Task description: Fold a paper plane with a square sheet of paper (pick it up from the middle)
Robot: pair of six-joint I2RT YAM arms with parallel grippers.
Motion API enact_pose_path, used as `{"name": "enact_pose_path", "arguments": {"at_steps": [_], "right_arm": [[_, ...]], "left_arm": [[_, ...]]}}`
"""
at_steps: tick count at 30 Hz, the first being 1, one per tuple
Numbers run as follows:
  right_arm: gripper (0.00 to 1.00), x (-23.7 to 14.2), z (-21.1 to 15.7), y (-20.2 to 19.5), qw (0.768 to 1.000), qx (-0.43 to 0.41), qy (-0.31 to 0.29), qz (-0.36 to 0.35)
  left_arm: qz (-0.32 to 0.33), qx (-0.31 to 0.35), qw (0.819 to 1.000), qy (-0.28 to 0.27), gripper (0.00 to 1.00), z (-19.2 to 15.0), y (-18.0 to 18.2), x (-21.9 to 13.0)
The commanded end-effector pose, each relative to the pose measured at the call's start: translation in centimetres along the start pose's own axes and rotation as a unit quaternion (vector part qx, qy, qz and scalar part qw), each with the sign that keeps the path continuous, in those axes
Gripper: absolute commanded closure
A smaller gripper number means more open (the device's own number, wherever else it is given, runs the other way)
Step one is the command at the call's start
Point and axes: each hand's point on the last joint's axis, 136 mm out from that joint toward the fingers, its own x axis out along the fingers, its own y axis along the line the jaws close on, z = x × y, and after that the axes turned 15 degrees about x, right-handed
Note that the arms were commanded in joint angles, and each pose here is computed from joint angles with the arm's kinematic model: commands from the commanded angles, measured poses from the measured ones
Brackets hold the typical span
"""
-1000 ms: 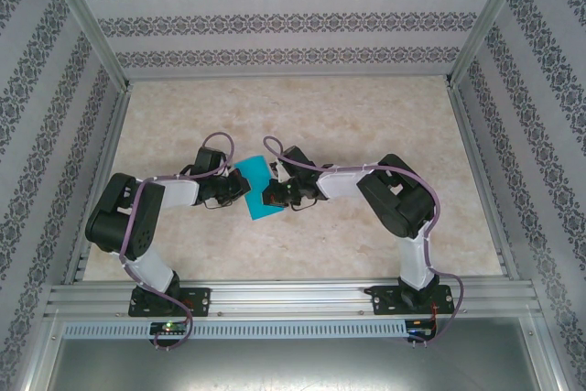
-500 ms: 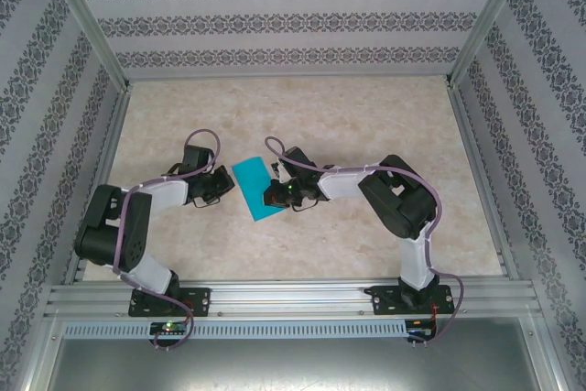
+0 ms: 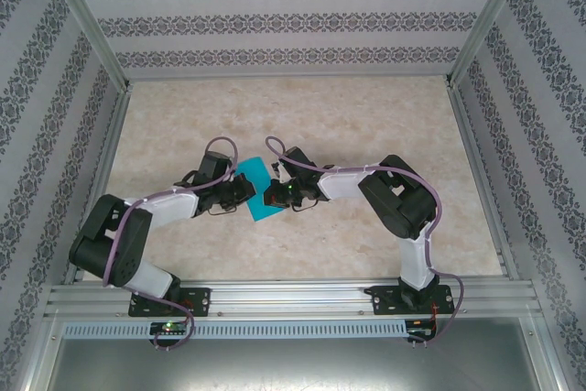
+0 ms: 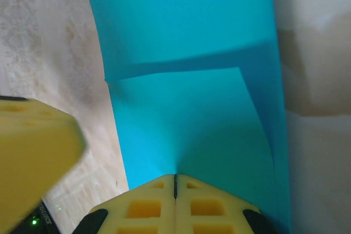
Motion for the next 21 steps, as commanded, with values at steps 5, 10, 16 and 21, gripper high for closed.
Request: {"name": "enact_pose_path", "arguments": {"at_steps": [5, 10, 16, 21], "right_arm": [[1.0, 0.6, -1.5, -3.6, 0.997, 0.031, 0.015, -0.064], [1.0, 0.5, -1.7, -3.7, 0.997, 0.031, 0.015, -0.067], [1.0, 0.5, -1.7, -3.8, 0.997, 0.029, 0.017, -0.068], [1.0, 0.6, -1.7, -3.9, 0.997, 0.031, 0.017, -0.068]], "left_arm": [[0.024, -0.024, 0.999, 0.014, 0.95, -1.3, 2.3, 2.5], [0.099, -0.037, 0.994, 0.008, 0.97, -1.6, 5.4, 1.9], [0.123, -0.052, 0.991, -0.005, 0.96, -1.1, 7.2, 0.4], [0.12, -0.051, 0.991, -0.011, 0.95, -0.2, 7.6, -0.2]]}}
